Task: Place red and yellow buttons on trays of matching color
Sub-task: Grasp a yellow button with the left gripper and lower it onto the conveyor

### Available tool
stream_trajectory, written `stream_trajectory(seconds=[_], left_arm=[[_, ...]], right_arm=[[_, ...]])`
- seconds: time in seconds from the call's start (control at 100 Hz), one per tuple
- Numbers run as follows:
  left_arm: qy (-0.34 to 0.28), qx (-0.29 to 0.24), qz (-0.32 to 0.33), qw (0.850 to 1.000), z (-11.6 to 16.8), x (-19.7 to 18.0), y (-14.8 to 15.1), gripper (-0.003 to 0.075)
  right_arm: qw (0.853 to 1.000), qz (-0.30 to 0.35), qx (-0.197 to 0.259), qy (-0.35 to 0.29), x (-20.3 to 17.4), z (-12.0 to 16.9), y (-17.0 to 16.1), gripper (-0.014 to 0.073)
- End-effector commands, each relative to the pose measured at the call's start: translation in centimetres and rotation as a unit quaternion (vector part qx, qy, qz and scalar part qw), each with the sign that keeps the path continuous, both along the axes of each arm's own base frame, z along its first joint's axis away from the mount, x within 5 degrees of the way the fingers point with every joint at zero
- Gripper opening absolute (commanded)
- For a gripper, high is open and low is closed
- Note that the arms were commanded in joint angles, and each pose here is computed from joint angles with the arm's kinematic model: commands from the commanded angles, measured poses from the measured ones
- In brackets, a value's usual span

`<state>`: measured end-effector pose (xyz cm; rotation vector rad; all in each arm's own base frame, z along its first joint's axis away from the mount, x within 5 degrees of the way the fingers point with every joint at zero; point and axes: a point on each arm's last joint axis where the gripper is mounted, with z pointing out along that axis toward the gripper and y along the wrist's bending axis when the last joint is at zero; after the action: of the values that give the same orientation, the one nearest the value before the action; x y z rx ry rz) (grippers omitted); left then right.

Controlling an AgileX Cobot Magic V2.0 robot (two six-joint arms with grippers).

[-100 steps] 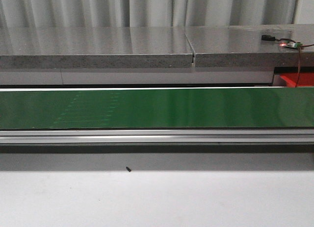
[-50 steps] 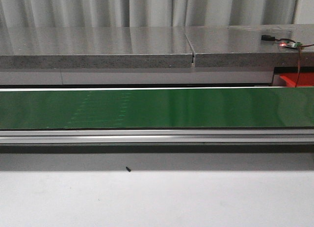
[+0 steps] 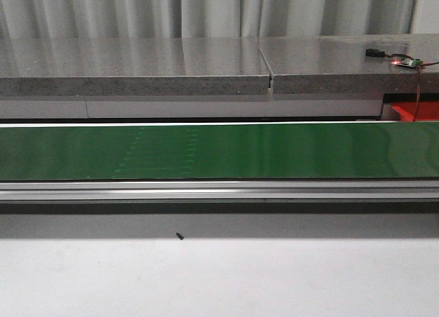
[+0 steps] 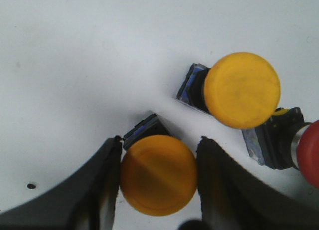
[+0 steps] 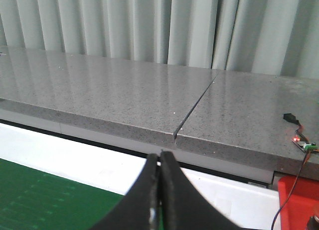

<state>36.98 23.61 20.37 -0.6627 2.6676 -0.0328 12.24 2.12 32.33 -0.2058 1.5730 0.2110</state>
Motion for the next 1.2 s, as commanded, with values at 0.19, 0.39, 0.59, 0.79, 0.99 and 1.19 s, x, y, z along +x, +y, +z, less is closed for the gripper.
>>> stream_trajectory(seconds=[0.19, 0.39, 0.59, 0.79, 0.99, 1.19], left_arm=[[-0.076, 0.013, 0.002, 0.997, 6.7, -0.7, -1.4, 0.0092], [-0.112, 0.016, -0.023, 0.993, 11.3, -1.7, -4.4, 0.0092], [-0.139, 0.035, -0.084, 0.986, 14.4, -1.4, -9.1, 0.0092], [-0.111, 0.025, -0.120, 0.986, 13.9, -1.3, -11.4, 0.0092], [-0.071, 0.009, -0.142, 0.987, 11.1, -1.6, -12.2, 0.0092], [-0.055, -0.002, -0.152, 0.987, 9.3, -1.7, -13.4, 0.0106]], right_arm=[[1.000, 0.006, 0.010, -0.018, -0.2, 1.0, 0.1, -0.0059], [1.000, 0.006, 0.010, -0.018, -0.2, 1.0, 0.1, -0.0059], [1.000, 0.006, 0.010, -0.018, -0.2, 1.0, 0.1, -0.0059], [1.000, 0.006, 0.010, -0.018, -0.2, 1.0, 0.1, -0.0059], [1.000, 0.006, 0.010, -0.018, -0.2, 1.0, 0.1, -0.0059], [1.000, 0.006, 0.010, -0.018, -0.2, 1.0, 0.1, -0.0059]])
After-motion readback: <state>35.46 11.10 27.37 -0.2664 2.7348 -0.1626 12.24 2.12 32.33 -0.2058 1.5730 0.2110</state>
